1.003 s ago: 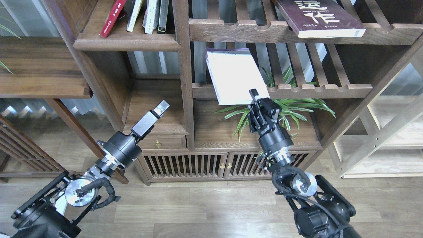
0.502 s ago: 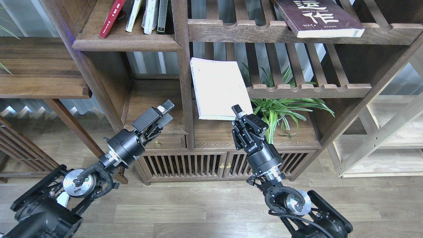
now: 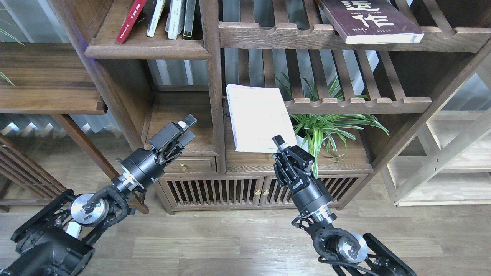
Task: Organize books on shelf
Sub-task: 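Pass the white book from the right gripper to the left gripper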
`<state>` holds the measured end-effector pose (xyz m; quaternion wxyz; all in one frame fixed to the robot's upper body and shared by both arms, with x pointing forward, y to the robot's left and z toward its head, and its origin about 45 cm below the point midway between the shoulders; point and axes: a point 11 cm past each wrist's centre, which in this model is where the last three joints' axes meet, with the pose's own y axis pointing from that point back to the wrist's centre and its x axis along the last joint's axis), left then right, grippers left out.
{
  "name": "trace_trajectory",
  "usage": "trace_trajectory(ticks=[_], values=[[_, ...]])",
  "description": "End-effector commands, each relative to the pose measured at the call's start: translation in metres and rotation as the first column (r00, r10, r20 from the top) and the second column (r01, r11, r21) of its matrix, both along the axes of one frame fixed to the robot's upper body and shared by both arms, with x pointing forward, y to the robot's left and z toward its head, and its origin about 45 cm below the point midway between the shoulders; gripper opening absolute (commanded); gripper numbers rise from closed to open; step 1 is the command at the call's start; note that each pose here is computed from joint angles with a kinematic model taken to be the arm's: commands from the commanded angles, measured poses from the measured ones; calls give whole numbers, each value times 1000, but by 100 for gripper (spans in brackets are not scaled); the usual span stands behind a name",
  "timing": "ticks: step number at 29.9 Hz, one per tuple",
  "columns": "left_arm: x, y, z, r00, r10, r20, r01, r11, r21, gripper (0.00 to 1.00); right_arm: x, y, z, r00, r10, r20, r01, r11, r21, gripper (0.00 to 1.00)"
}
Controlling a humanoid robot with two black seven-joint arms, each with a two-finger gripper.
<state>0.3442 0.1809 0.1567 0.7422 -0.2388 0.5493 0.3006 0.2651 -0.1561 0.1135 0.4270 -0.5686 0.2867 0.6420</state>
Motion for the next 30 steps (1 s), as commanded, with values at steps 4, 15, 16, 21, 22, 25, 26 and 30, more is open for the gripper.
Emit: trace_trajectory(ticks=[4,15,16,21,22,25,26,30], values=[[13,-7,11,999,-31,-11,30,998,-49,96,-6,20,9,998,57,20,-58,998,23,3],[2,-15,8,990,-133,-47,130,989,-72,96,-16,44,10,991,134,25,-135,990,40,3],[1,-16,8,988,-148,-49,144,987,-70,96,-17,47,10,990,142,25,-143,989,41,3],[3,-13,12,988,-144,-57,137,984,-111,93,-22,54,10,984,179,27,-180,983,40,3],[3,-13,12,988,-140,-60,133,984,-117,92,-22,54,9,983,181,26,-182,982,40,3],[5,-9,13,990,-130,-60,122,985,-123,91,-23,55,8,982,186,24,-187,982,38,3],[5,-8,14,990,-127,-59,119,985,-125,91,-23,55,8,982,189,25,-190,981,36,3],[4,-4,11,990,-127,-64,119,987,-108,90,-25,57,7,978,209,27,-210,977,31,3]])
